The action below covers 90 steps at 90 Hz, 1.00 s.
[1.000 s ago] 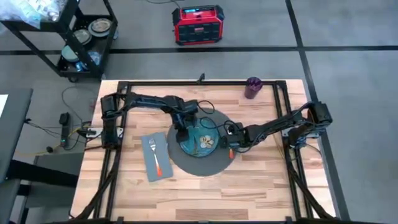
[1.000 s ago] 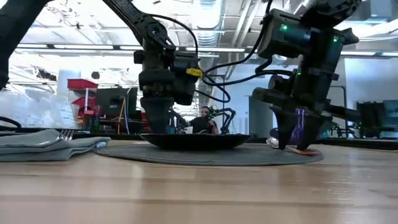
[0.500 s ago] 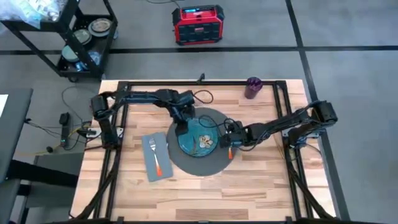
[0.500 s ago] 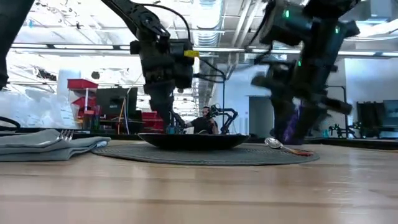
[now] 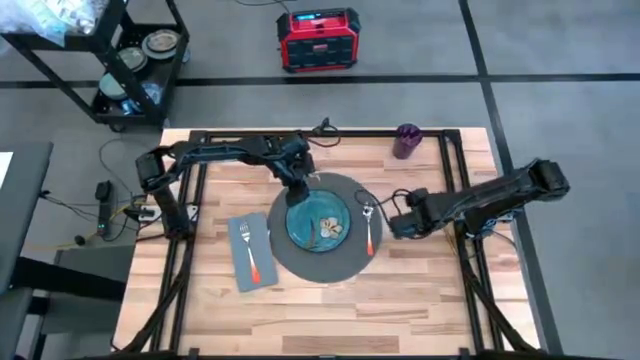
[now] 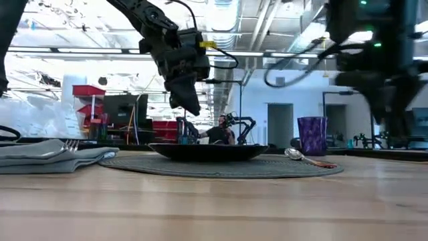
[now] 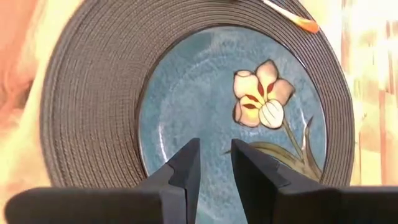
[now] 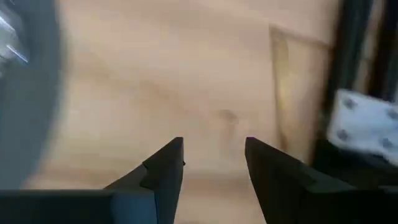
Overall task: Set table place
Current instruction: Put the gold knife on the gray placemat
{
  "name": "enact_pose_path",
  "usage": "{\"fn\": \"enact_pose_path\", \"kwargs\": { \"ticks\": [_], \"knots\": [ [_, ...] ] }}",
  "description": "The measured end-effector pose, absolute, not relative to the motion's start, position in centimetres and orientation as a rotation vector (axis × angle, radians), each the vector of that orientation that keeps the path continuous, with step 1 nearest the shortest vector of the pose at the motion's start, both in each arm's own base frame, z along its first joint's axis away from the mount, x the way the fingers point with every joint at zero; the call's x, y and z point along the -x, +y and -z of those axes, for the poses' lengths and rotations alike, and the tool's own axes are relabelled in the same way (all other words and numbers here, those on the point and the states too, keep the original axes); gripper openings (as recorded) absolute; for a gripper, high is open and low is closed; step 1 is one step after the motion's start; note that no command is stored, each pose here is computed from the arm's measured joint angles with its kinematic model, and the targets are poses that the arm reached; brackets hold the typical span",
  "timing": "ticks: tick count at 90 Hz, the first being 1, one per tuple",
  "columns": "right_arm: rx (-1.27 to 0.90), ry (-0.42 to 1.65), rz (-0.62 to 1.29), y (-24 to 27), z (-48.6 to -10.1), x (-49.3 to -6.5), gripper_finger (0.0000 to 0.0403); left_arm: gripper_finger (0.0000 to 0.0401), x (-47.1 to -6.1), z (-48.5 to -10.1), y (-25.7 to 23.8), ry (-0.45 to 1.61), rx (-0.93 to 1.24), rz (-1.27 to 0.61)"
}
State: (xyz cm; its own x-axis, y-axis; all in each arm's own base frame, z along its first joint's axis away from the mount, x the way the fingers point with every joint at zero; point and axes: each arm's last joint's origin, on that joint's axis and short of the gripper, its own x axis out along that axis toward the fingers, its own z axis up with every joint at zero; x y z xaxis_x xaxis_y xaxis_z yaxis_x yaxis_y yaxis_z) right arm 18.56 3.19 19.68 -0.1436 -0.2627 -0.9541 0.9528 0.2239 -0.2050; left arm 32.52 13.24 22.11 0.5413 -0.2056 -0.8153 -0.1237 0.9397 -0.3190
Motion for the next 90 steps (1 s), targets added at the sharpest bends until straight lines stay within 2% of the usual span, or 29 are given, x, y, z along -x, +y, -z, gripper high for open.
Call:
{"fn": "enact_pose_path", "kwargs": {
  "ticks": [29,48,55,64,70,79,90],
  "knots": [
    [-0.809,1.375,1.365,5.4,-16.9,-15.5,0.0162,0.0075,-32.5,-22.1,13.2,1.002,0.339,0.065],
    [-0.83,1.359,1.376,5.5,-16.9,-15.6,0.0158,0.0075,-32.5,-22.1,13.2,1.002,0.33,0.07],
    [-0.891,1.299,1.368,5.5,-16.8,-16.1,0.0132,0.0075,-32.5,-22.1,13.2,1.0,0.33,0.069],
    [-0.95,1.124,1.291,5.9,-17.2,-17.6,0.0061,0.0075,-32.5,-22.1,13.2,0.999,0.33,0.069],
    [-0.918,1.106,1.38,5.9,-17.4,-17.6,0.0018,0.0075,-32.6,-22.1,13.2,0.998,0.333,0.068],
    [-0.815,1.23,1.569,5.5,-16.8,-16.9,0.0008,0.0075,-32.6,-22.2,13.2,0.993,0.331,0.067],
    [-0.748,1.417,1.571,5.7,-15.4,-17.2,0.0001,0.0075,-32.7,-22.3,13.3,0.977,0.324,0.066]
  ]
}}
